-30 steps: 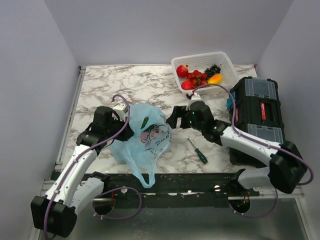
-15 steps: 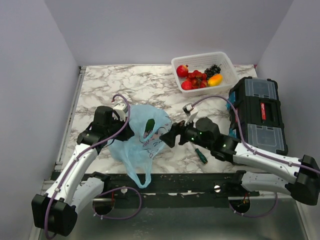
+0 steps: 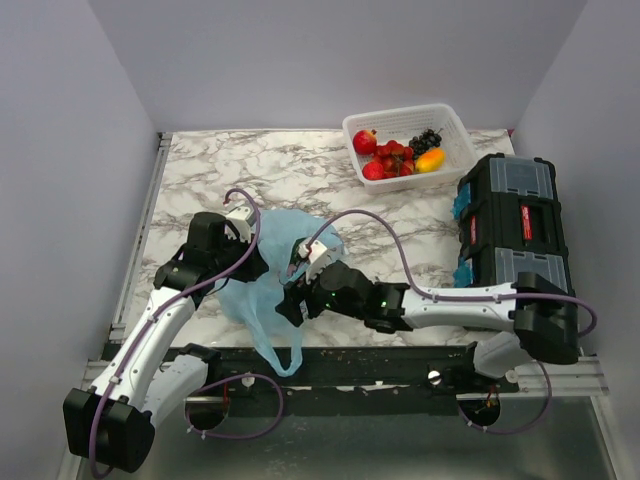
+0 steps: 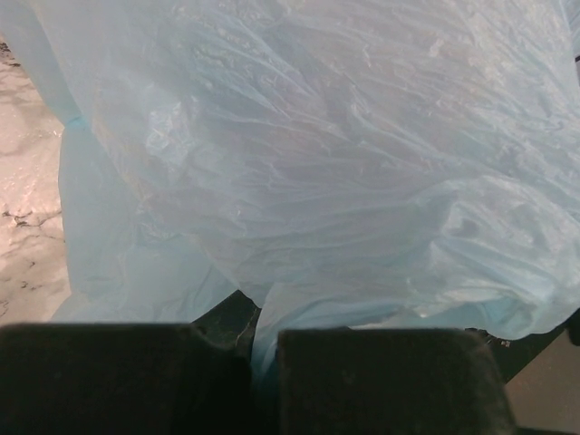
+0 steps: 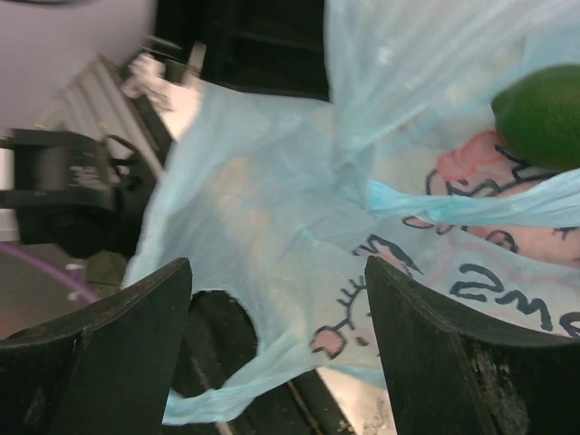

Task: Take the fake fruits out of the plastic bag
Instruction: Take out the fake fruit from the plastic bag, then place the fake fruit in the bin, then place the plastic bag at the center of the board, then reset both arms

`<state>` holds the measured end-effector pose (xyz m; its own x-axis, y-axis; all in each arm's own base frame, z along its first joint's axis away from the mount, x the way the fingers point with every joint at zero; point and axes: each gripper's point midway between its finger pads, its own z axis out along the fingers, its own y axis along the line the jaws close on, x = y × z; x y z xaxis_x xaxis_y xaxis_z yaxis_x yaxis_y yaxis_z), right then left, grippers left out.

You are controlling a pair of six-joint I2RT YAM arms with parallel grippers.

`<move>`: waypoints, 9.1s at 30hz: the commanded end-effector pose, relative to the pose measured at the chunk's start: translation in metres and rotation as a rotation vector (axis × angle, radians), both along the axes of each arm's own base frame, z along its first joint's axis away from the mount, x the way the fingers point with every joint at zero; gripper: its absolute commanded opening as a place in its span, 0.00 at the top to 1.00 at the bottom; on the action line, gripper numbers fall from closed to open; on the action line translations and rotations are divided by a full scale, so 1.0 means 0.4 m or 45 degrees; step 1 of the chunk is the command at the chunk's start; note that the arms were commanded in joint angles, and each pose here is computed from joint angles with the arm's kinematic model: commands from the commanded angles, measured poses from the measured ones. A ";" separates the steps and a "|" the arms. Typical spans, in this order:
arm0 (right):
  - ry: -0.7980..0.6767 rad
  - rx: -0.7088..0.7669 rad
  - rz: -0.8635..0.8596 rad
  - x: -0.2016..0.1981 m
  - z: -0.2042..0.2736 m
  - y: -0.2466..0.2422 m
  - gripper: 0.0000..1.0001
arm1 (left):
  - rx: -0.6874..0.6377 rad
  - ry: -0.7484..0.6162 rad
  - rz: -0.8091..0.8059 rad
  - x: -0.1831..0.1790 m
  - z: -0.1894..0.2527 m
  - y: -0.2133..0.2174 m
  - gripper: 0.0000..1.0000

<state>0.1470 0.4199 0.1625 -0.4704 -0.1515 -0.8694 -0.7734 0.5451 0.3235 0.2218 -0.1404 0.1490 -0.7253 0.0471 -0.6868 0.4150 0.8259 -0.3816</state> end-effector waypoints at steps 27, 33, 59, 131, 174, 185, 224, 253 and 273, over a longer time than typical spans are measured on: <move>-0.224 0.103 -0.542 0.265 -0.022 0.038 0.30 | -0.038 -0.061 -0.033 -0.001 0.028 -0.009 1.00; -0.169 0.069 -0.678 0.345 -0.073 0.019 0.25 | -0.042 -0.075 -0.033 -0.002 0.034 -0.008 1.00; -0.147 -0.025 -0.859 0.494 -0.212 0.085 0.09 | -0.052 -0.068 -0.047 -0.004 0.031 -0.013 1.00; -0.067 0.242 -0.195 0.224 0.187 -0.035 0.99 | 0.108 -0.049 0.252 0.048 0.011 0.088 1.00; -0.050 -0.010 -1.077 0.579 0.092 -0.406 0.99 | 0.328 -0.279 0.888 0.052 0.113 0.324 0.31; 0.103 -0.164 -1.450 0.874 0.019 -0.605 0.99 | 0.244 -0.324 0.703 0.042 0.136 0.266 0.28; 0.185 -0.340 -1.241 1.017 -0.042 -0.566 0.09 | 0.171 -0.405 0.646 0.031 0.163 0.243 0.26; -0.284 0.286 -1.106 0.348 0.509 -0.786 0.00 | -0.353 -0.934 0.593 -0.057 0.608 0.183 0.01; -0.466 0.419 -1.286 0.157 0.600 -0.939 0.00 | -0.413 -1.106 0.567 -0.077 0.690 0.183 0.01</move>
